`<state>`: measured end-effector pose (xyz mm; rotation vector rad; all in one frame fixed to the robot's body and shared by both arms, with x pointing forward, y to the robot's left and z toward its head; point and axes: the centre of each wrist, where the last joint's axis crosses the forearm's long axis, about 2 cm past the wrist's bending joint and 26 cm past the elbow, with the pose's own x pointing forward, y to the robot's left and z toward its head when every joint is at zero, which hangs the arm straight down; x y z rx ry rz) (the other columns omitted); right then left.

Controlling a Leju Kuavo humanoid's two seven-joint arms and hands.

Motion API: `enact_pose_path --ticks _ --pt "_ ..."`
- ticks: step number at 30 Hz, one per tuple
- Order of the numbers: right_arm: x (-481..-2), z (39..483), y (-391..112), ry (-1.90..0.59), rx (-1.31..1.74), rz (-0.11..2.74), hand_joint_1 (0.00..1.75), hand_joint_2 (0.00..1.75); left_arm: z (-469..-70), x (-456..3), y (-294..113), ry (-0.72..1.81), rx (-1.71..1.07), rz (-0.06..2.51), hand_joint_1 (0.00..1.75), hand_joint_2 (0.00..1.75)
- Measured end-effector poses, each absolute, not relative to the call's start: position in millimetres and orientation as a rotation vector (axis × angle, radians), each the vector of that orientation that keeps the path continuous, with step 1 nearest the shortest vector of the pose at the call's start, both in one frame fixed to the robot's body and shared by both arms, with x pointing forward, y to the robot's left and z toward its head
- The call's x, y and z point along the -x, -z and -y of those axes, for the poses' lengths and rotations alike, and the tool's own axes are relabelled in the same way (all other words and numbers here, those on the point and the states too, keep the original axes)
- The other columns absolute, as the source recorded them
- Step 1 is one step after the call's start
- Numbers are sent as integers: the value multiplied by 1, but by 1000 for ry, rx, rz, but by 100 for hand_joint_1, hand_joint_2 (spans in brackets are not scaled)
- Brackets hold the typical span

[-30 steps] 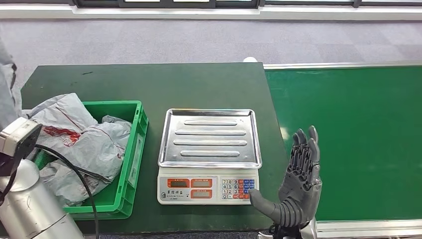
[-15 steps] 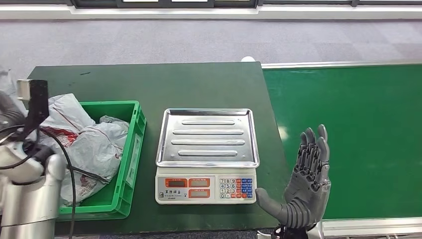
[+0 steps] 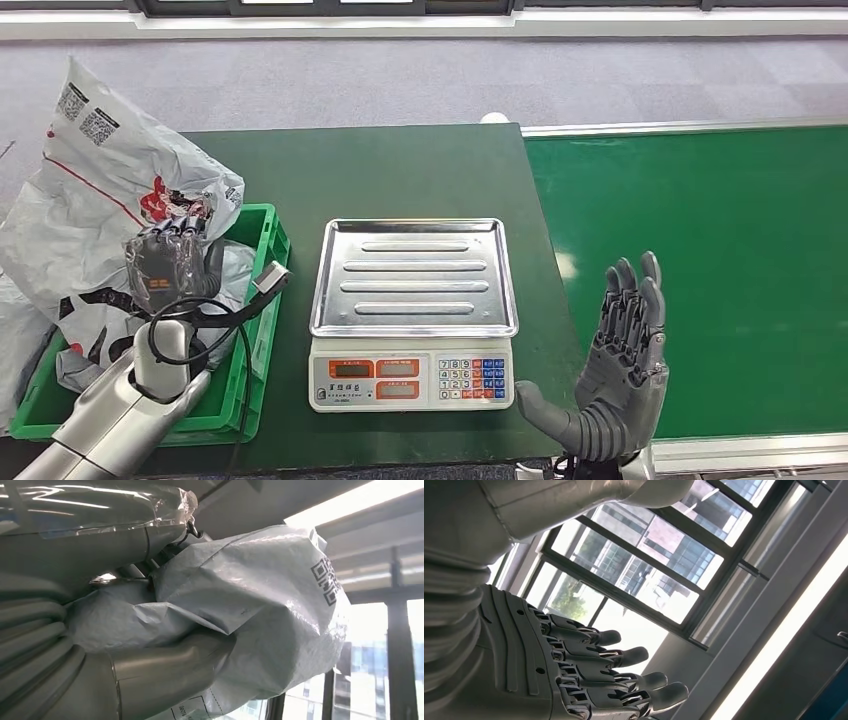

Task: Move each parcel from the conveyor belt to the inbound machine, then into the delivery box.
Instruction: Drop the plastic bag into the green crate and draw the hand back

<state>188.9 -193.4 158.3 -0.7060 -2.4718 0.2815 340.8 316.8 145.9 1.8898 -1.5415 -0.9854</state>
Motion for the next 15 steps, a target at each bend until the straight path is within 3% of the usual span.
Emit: enact_pose_path --ticks 2,3,6,7,8,12,15 --pt "-189 194 -158 -283 706 2469 0 175 -315 -338 -138 1156 -1830 1511 175 175" --pt "-189 195 -158 -283 704 2467 0 175 -313 -335 -132 1241 -1776 1491 154 175" --pt "-191 198 -158 -286 697 2466 0 175 -305 -330 -114 1347 -1613 1444 36 175" --pt "-192 198 -158 -287 695 2470 0 175 -302 -329 -110 1341 -1572 1438 13 175" --pt "-193 198 -159 -288 694 2474 0 175 -299 -328 -107 1325 -1531 1437 6 175" --pt "-197 196 -161 -295 682 2488 0 175 -284 -322 -94 1163 -1302 1463 0 0" --pt "-198 193 -161 -312 677 2505 0 175 -268 -315 -99 950 -1005 1594 0 0"
